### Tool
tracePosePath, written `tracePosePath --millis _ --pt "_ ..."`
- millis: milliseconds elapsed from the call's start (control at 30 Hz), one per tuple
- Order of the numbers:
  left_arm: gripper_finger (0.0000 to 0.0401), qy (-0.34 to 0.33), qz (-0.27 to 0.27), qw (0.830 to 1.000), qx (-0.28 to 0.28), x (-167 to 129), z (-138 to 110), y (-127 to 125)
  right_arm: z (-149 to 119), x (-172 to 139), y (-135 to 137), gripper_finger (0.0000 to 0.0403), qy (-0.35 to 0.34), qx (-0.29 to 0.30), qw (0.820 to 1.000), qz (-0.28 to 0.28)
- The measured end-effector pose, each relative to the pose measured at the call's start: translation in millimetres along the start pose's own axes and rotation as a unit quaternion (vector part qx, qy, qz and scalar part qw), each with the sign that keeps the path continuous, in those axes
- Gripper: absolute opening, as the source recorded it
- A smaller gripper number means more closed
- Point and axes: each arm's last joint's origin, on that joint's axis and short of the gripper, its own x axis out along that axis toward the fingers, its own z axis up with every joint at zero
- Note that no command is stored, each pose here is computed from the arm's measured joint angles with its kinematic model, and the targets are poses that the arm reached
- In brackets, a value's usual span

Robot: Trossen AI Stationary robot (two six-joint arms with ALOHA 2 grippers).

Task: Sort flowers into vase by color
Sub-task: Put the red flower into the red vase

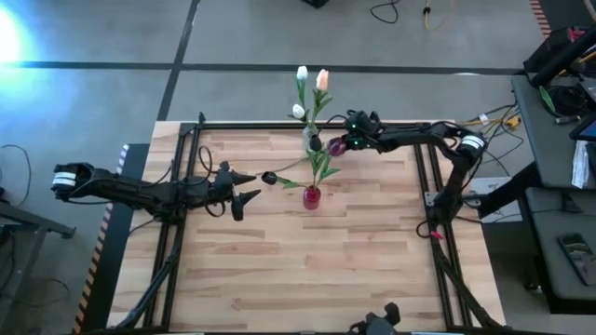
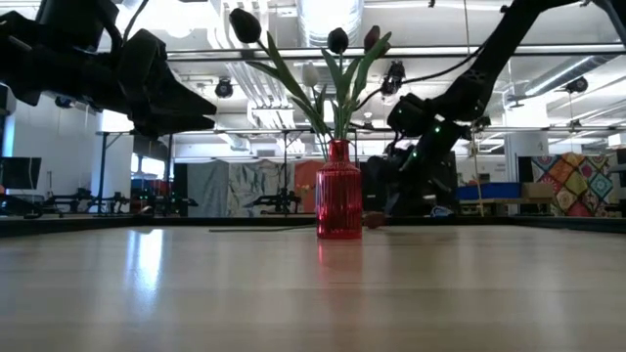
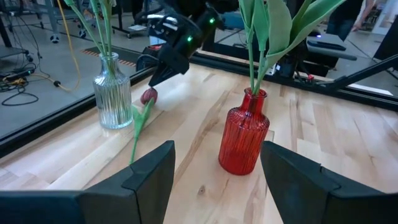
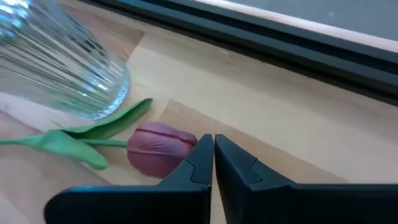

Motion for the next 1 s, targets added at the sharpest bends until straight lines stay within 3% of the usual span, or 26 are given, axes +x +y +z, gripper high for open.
tracePosePath --millis 133,267,433,567,700,1000 --pt "0.0222 0.0 0.0 1.0 0.0 0.0 0.0 0.0 3.2 -10.1 2.7 0.0023 -0.004 0.018 1.0 -0.001" --pt "0.0222 0.0 0.0 1.0 0.0 0.0 0.0 0.0 2.6 -13.4 9.5 0.0064 -0.006 0.014 1.0 0.009" --pt "0.0222 0.0 0.0 1.0 0.0 0.0 0.0 0.0 -2.9 -5.8 8.3 0.0124 0.008 0.021 1.0 0.005" --pt "0.0222 0.0 0.0 1.0 0.0 0.0 0.0 0.0 -8.2 2.6 6.0 0.0146 0.019 0.021 1.0 -0.001" --pt "0.0222 0.0 0.0 1.0 0.0 0.0 0.0 0.0 -10.1 7.9 6.1 0.0136 0.024 0.021 0.999 0.013" --pt "0.0222 0.0 0.0 1.0 0.0 0.0 0.0 0.0 -8.6 8.0 7.4 0.007 0.019 0.021 0.999 0.025"
